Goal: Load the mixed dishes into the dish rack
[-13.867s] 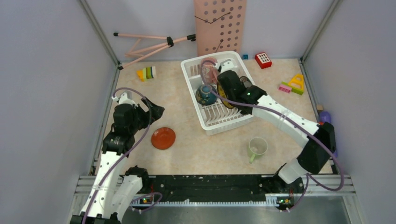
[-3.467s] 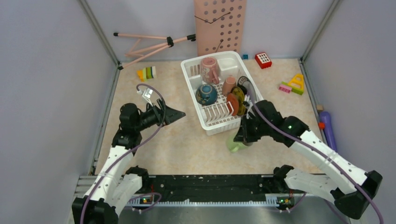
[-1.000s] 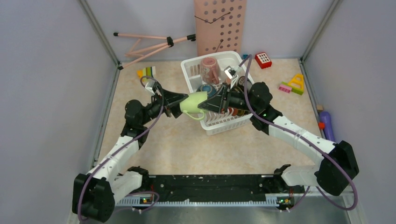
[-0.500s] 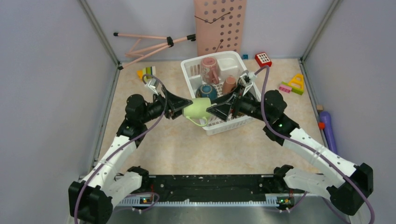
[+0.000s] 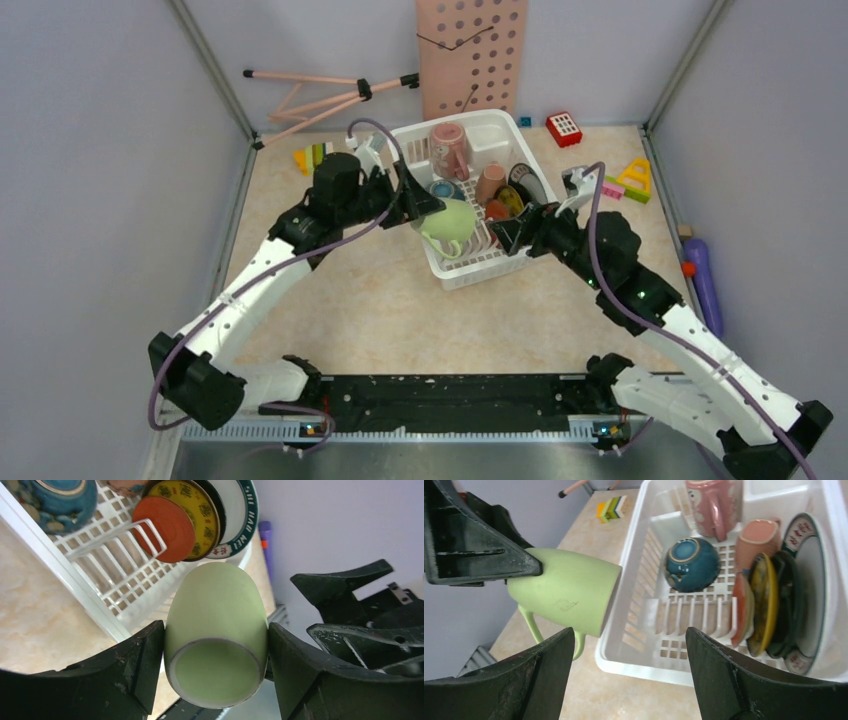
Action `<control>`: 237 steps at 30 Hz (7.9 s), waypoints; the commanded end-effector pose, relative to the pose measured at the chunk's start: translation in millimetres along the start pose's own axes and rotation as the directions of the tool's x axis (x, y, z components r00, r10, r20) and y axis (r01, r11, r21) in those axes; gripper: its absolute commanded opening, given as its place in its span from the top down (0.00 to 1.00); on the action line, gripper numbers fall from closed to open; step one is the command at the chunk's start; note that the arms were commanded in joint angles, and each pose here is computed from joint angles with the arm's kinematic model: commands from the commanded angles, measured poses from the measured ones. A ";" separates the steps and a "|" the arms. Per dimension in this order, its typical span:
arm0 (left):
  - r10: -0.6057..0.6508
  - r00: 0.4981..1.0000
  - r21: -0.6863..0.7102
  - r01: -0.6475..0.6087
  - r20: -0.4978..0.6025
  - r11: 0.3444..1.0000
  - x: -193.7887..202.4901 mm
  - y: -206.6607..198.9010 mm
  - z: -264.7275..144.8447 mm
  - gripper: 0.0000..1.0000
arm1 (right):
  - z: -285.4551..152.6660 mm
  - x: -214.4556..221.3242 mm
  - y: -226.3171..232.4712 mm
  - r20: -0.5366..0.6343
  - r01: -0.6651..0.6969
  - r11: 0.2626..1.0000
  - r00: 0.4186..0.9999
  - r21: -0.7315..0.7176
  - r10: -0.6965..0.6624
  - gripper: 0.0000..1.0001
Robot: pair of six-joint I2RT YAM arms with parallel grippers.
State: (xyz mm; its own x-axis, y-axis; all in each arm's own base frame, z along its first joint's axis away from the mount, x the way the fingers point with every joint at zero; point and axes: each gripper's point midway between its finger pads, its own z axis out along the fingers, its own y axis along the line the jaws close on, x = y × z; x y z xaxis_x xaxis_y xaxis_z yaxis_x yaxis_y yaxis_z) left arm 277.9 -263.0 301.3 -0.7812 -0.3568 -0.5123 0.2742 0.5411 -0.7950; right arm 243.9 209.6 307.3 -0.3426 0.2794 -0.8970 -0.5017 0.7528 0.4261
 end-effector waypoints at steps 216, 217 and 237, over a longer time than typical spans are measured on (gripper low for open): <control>0.360 0.932 -0.111 -0.361 -0.035 0.926 18.6 98.5 18.8 0.40 | 102.4 136.0 -69.7 -0.590 0.122 0.968 0.807 0.221 0.033 0.70; 0.351 0.935 -0.103 -0.354 -0.044 0.930 19.6 97.9 21.3 0.40 | 100.5 140.3 -73.0 -0.603 0.125 0.966 0.797 0.227 0.039 0.71; 0.263 0.961 -0.074 -0.269 -0.082 0.960 24.0 105.4 48.2 0.39 | 51.8 174.9 -114.2 -0.781 0.318 0.909 0.624 0.270 0.014 0.81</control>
State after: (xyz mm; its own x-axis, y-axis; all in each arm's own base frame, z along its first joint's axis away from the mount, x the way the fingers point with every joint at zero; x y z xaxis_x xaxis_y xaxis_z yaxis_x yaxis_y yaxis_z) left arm 300.2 -245.8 160.1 -0.7827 -0.1019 -0.6139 0.3839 0.6974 -0.6052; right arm 317.3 250.2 142.5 -0.7449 -0.1439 -0.6514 -0.3720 0.9001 0.2266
